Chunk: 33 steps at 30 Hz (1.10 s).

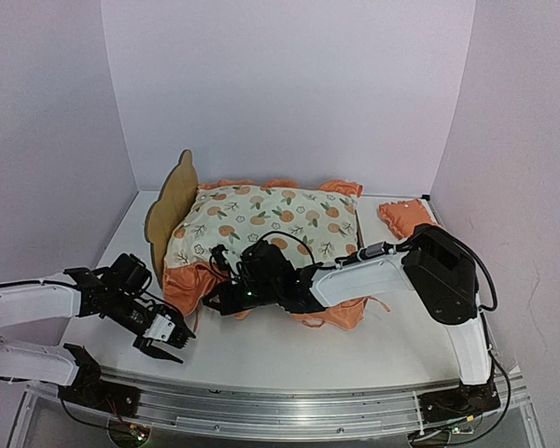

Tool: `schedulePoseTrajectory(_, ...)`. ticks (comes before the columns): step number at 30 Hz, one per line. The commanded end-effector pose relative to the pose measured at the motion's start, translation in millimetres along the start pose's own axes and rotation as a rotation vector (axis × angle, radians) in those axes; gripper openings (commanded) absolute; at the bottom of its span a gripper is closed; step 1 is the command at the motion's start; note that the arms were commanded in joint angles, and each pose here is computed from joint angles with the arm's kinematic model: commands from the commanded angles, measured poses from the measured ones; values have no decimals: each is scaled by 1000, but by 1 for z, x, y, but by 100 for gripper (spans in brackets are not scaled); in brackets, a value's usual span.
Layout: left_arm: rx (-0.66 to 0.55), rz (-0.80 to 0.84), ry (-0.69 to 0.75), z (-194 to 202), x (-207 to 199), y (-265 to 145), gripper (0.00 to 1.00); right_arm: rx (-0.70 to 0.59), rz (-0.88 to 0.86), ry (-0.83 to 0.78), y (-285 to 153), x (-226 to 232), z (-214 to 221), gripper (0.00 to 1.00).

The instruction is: Set up the pet bed

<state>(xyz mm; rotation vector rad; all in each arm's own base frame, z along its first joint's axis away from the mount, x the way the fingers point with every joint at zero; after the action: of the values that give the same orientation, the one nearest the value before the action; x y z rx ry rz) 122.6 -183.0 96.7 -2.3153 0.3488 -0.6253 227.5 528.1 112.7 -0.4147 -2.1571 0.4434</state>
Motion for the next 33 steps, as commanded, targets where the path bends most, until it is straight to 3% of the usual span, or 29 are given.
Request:
schedulePoseTrajectory(1, 140, -354, 103, 20, 58, -1, 65, -76, -61, -23, -18, 34, -30, 0)
schedulePoseTrajectory(6, 242, -536, 19, 37, 94, -15, 63, -70, -58, -23, -17, 32, -28, 0)
schedulePoseTrajectory(11, 189, -613, 33, 36, 109, -39, 60, -57, -55, -14, -16, 29, -24, 0)
schedulePoseTrajectory(16, 110, -582, 146, 20, 103, -42, 59, -46, -55, -8, -13, 27, -21, 0)
schedulePoseTrajectory(25, 115, -589, 157, 23, 128, -41, 53, -25, -64, 27, -11, 25, -16, 0)
schedulePoseTrajectory(29, 113, -577, 177, 26, 132, -35, 47, -11, -82, 28, -9, 28, -15, 0)
schedulePoseTrajectory(33, 105, -544, 208, 25, 132, -32, 33, -3, -98, 28, -10, 31, -15, 0)
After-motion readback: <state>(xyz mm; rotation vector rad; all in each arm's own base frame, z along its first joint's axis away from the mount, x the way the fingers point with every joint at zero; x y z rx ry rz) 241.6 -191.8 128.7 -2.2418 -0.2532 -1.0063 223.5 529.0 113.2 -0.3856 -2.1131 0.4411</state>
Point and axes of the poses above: each gripper's point midway between its finger pads, its own y axis out along the fingers, its own x axis along the line the jaws close on, z = x × y, the point moved 4 cm from there along -y, back along the fingers, and after that the axes turned 6 degrees about y, right-handed, at the moved point
